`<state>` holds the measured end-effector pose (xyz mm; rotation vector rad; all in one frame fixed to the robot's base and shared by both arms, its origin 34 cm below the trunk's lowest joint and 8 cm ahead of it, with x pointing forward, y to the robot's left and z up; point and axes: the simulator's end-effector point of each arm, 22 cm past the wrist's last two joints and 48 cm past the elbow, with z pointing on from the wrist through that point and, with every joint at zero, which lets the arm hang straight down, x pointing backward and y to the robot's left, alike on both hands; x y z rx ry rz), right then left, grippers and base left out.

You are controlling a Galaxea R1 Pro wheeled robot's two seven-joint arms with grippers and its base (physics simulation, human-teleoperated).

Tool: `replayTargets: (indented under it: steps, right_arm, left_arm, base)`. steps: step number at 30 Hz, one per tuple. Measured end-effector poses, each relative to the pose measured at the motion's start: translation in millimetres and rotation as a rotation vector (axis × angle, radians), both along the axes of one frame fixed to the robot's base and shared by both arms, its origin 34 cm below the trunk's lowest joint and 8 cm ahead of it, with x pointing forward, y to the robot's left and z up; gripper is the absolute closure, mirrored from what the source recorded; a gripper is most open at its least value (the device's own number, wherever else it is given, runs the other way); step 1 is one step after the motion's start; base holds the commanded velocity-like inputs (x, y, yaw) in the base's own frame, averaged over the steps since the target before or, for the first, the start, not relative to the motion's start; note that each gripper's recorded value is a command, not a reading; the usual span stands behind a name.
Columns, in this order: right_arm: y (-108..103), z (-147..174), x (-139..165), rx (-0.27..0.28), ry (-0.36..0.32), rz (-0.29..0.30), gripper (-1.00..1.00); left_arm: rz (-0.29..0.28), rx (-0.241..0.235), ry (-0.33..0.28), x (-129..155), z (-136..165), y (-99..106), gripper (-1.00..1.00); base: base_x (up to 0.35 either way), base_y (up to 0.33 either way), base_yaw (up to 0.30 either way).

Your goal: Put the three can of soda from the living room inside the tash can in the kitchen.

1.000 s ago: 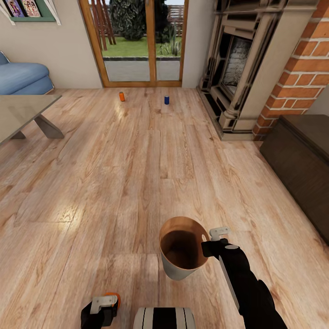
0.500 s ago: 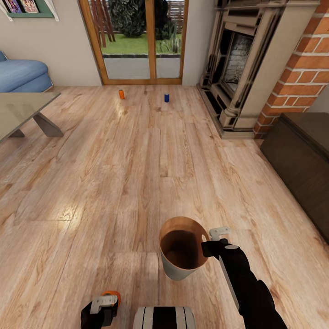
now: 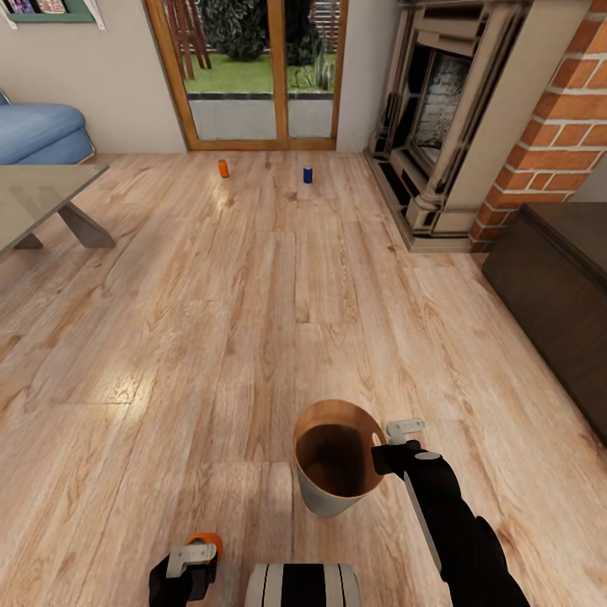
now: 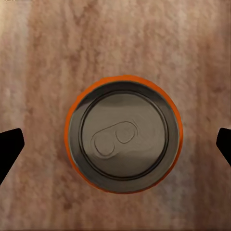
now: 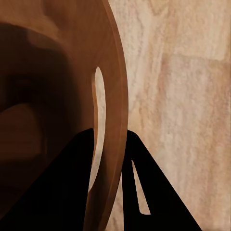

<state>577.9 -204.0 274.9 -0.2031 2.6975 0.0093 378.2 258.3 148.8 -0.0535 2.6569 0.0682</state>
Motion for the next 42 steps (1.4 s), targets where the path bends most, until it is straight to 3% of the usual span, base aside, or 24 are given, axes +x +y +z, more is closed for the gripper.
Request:
replayTargets:
  steps: [20, 42]
  right_arm:
    - [1, 16, 11, 0.005, -0.037, -0.004, 1.00]
    - [3, 7, 8, 0.011, -0.023, -0.005, 1.00]
  left_arm:
    - [0.000, 0.000, -0.003, 2, 1, 0, -1.00]
    - [0.000, 0.000, 0.013, -4, -5, 0, -1.00]
  base:
    - [0.000, 0.000, 0.000]
    - [0.000, 0.000, 0.000]
